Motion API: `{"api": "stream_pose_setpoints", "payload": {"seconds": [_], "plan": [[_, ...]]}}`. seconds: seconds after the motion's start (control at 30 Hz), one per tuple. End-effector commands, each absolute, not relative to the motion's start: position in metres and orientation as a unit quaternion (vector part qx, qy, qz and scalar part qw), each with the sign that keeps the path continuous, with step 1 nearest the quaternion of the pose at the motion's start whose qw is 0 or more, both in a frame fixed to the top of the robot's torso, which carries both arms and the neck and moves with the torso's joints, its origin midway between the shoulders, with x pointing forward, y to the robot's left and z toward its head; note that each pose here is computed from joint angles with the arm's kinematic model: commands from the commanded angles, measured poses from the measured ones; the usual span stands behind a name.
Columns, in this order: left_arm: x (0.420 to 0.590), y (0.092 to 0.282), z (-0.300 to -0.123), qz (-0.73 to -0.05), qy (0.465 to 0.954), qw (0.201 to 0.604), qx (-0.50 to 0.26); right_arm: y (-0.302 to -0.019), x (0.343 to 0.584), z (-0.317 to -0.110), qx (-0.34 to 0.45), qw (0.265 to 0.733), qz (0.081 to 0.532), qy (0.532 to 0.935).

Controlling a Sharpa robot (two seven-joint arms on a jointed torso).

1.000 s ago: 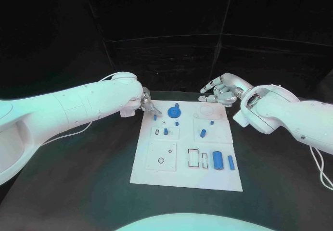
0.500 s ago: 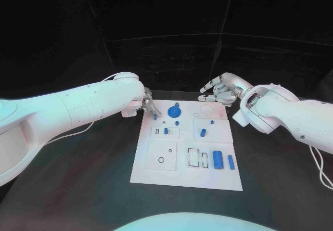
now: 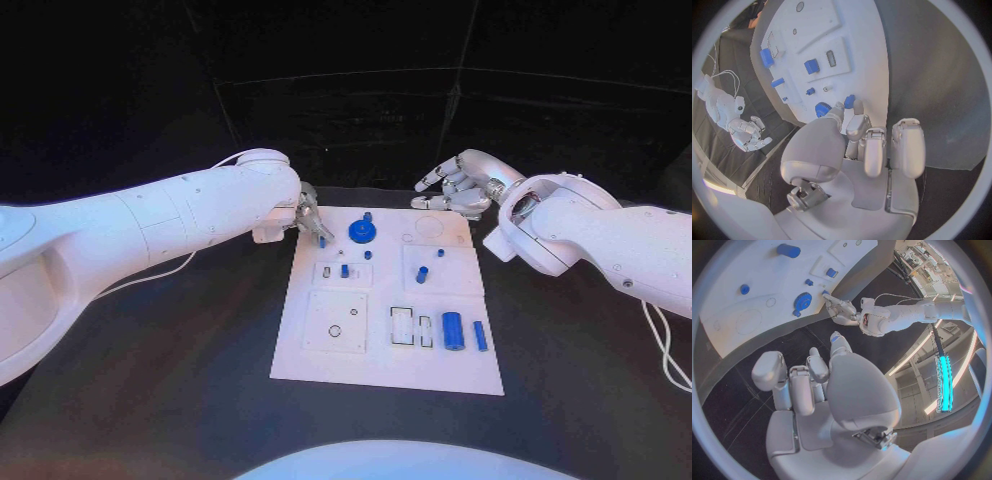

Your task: Assemble the parts on the task board

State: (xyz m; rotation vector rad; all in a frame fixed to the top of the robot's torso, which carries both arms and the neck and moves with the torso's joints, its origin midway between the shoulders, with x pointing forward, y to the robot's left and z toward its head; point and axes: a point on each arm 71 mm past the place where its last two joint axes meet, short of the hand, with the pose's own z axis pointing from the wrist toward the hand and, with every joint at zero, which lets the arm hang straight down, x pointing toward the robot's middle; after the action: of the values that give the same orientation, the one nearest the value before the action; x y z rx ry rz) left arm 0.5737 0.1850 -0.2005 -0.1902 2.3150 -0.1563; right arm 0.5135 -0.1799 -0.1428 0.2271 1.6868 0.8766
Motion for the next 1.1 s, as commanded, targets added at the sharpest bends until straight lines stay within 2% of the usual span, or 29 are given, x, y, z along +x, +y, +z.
{"api": "stream_pose_setpoints", "payload": {"seconds": [0.03, 0.8, 1.1], "plan": [[0.574, 0.184, -0.2, -0.066, 0.916, 0.39, -0.068, -0.179, 0.513, -0.141, 0.093, 0.576, 0.376, 0.72], [0.573, 0.183, -0.2, -0.094, 0.912, 0.39, -0.083, -0.179, 0.513, -0.142, 0.093, 0.574, 0.376, 0.721], [0.562, 0.192, -0.195, -0.124, 0.906, 0.39, -0.111, -0.18, 0.514, -0.142, 0.093, 0.576, 0.376, 0.72]]}}
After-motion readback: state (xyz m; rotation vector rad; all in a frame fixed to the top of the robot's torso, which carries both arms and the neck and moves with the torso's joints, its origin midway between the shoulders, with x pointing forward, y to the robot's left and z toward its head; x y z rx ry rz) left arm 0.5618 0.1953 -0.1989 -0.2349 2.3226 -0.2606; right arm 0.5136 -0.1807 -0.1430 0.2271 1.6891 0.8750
